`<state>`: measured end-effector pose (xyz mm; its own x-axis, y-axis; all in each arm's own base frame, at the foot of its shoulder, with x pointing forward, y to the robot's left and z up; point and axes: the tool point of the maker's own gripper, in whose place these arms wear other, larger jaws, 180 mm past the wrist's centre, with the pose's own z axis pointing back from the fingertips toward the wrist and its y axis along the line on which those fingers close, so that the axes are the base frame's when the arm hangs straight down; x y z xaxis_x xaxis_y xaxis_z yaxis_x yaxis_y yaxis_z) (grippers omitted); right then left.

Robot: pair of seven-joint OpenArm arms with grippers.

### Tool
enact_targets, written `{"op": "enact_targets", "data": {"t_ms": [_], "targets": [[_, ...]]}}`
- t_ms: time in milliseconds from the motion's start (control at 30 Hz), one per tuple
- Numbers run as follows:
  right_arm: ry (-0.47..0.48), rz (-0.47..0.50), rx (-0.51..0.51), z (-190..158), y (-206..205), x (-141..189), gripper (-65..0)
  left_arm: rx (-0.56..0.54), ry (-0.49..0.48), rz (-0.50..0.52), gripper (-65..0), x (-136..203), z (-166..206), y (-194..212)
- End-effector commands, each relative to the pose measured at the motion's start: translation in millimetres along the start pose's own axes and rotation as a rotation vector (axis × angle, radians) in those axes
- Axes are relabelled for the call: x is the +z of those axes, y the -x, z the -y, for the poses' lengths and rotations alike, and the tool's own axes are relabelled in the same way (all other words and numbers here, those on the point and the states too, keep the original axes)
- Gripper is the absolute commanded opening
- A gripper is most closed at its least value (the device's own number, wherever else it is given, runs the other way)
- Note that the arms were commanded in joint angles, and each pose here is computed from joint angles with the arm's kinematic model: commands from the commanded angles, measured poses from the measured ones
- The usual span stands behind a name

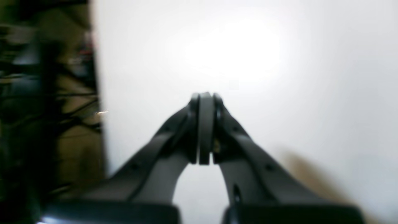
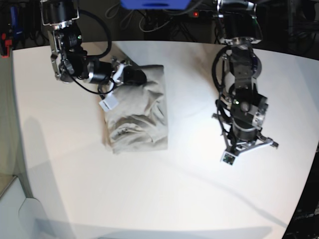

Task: Layout the t-shirt on the table in an organized manner, then fold the t-shirt properly
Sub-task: 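Pat the bundle sides with both grippers to flatten it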

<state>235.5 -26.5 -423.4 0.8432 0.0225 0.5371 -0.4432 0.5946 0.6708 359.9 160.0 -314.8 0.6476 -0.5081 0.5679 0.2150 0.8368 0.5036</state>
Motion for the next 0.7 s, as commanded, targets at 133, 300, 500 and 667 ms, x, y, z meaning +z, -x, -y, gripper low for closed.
{"op": "enact_targets", "data": {"t_ms": [133, 300, 500, 667], "targets": [[0.012, 0.015, 0.043, 5, -13, 7, -65.0, 0.162, 0.193, 0.047, -64.8, 13, 40, -29], [0.013, 0.014, 0.044, 5, -13, 7, -65.0, 0.261, 0.403, 0.034, -64.9, 23, 73, -34], [0.012, 0.015, 0.043, 5, -13, 7, -65.0, 0.327, 0.594, 0.064, -64.9, 39, 95, -50], [0.011, 0.016, 0.043, 4, -13, 7, -65.0, 0.403, 0.72, 0.086, -64.9, 36, 110, -61]]}}
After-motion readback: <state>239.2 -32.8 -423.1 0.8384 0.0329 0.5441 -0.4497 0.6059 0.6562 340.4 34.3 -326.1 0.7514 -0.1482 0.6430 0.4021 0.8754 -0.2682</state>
